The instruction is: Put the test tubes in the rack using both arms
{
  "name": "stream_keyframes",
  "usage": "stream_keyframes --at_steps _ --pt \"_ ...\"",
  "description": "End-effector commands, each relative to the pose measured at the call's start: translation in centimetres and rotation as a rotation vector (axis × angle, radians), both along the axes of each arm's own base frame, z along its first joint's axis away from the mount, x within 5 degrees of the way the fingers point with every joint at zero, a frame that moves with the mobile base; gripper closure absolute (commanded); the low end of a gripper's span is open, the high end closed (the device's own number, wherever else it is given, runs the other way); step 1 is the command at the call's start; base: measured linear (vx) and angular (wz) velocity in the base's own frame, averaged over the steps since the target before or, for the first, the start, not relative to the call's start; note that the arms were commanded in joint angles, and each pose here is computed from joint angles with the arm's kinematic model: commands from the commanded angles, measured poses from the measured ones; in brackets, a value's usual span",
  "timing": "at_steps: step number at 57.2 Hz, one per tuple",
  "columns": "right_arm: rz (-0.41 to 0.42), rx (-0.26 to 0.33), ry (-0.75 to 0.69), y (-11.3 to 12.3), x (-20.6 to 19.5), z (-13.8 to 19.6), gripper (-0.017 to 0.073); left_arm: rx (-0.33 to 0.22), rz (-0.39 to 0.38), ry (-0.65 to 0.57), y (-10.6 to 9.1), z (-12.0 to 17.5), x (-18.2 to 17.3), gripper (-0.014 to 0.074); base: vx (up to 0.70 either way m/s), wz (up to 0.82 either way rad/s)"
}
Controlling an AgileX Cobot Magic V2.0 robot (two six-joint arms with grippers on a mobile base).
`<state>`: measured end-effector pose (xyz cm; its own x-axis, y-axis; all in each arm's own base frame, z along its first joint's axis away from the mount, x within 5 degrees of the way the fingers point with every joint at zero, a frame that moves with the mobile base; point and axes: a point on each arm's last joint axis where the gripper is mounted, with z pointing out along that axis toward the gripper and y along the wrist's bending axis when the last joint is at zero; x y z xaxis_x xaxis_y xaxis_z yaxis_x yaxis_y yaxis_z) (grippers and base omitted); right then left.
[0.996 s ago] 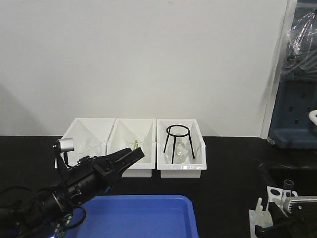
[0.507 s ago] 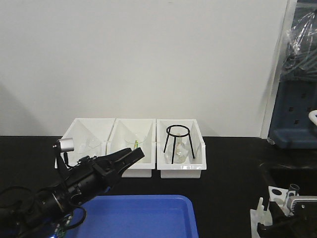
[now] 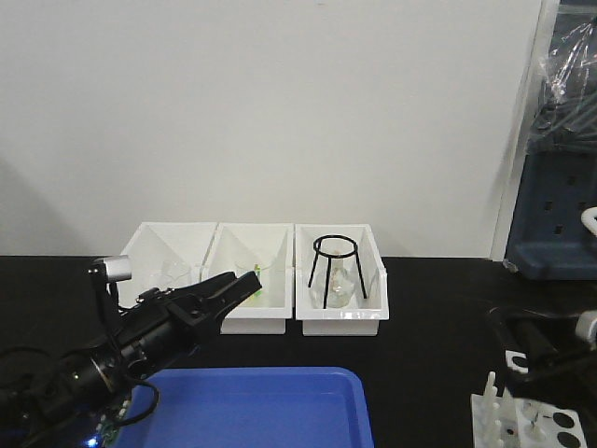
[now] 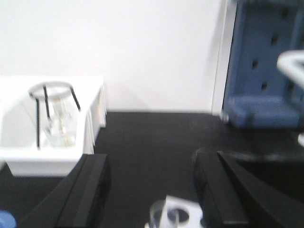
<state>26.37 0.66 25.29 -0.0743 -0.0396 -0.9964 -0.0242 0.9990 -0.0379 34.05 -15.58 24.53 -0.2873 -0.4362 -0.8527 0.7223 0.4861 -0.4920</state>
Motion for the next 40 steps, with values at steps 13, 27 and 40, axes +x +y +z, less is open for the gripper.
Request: stream_keyframes --at_steps 13,27,40 --pt "-0.004 -0.088 -0.177 -0.3 -5.3 13.0 0.0095 0.092 0.209 -0.322 2.8 10.1 -3.1 0.0113 0.00 0.00" --pt "-0.001 -0.078 -0.111 -0.4 -9.7 14.1 0.0095 0.360 0.456 -0.364 6.3 16.2 -9.0 0.0113 0.00 0.00" --pt "0.005 -0.081 -0.016 -0.3 -10.8 13.5 0.0096 0.464 0.546 -0.437 8.9 16.4 -15.9 0.0113 0.00 0.00"
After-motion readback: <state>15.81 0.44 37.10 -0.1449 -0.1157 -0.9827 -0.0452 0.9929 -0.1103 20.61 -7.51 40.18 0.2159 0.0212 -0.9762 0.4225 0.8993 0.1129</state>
